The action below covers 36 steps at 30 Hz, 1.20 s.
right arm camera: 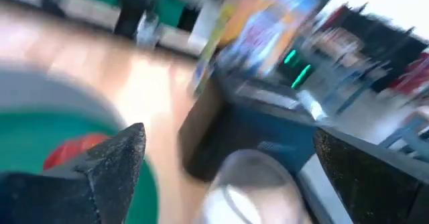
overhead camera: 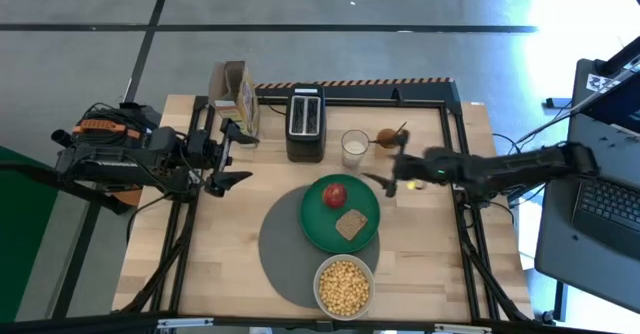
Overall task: Arrange a breakfast setting
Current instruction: Put the gold spoon on the gray table mat beside the white bowl
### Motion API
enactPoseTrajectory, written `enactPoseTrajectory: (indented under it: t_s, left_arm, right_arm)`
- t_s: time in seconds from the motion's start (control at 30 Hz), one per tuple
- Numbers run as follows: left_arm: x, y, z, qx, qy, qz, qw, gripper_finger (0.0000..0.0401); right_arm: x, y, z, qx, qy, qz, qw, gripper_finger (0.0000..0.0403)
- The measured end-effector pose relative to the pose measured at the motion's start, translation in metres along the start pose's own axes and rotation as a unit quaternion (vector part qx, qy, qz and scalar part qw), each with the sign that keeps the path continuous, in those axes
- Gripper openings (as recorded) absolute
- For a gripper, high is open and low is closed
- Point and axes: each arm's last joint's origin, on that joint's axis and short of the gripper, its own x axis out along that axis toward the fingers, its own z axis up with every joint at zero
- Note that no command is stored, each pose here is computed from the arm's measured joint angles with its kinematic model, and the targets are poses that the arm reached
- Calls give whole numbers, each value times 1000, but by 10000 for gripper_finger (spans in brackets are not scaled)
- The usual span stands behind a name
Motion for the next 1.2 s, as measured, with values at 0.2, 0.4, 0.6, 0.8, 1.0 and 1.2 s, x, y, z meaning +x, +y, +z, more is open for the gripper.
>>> enactPoseTrajectory:
  t_s: [0.2, 0.4, 0.6, 0.8, 1.0, 1.2]
  left_arm:
    - [0, 0, 0, 1, 0, 1, 1000, 376]
    - [0, 0, 0, 2, 0, 1, 1000, 376]
    - [0, 0, 0, 2, 0, 1, 1000, 376]
    - [0, 0, 0, 2, 0, 1, 1000, 376]
    - [0, 0, 1, 0, -5, 1, 1000, 376]
    - [0, 0, 2, -1, -8, 1, 1000, 376]
  right_arm:
    - [-34, -6, -34, 44, -49, -142, 988, 399]
    - [-47, -13, -50, 105, 1, -297, 949, 399]
    - [-49, -15, -54, 123, 26, -360, 924, 399]
    - [-46, -12, -59, 200, 14, -360, 911, 399]
    - [-38, -14, -86, 287, 58, -383, 876, 399]
    - [-29, -24, -95, 318, 59, -403, 856, 399]
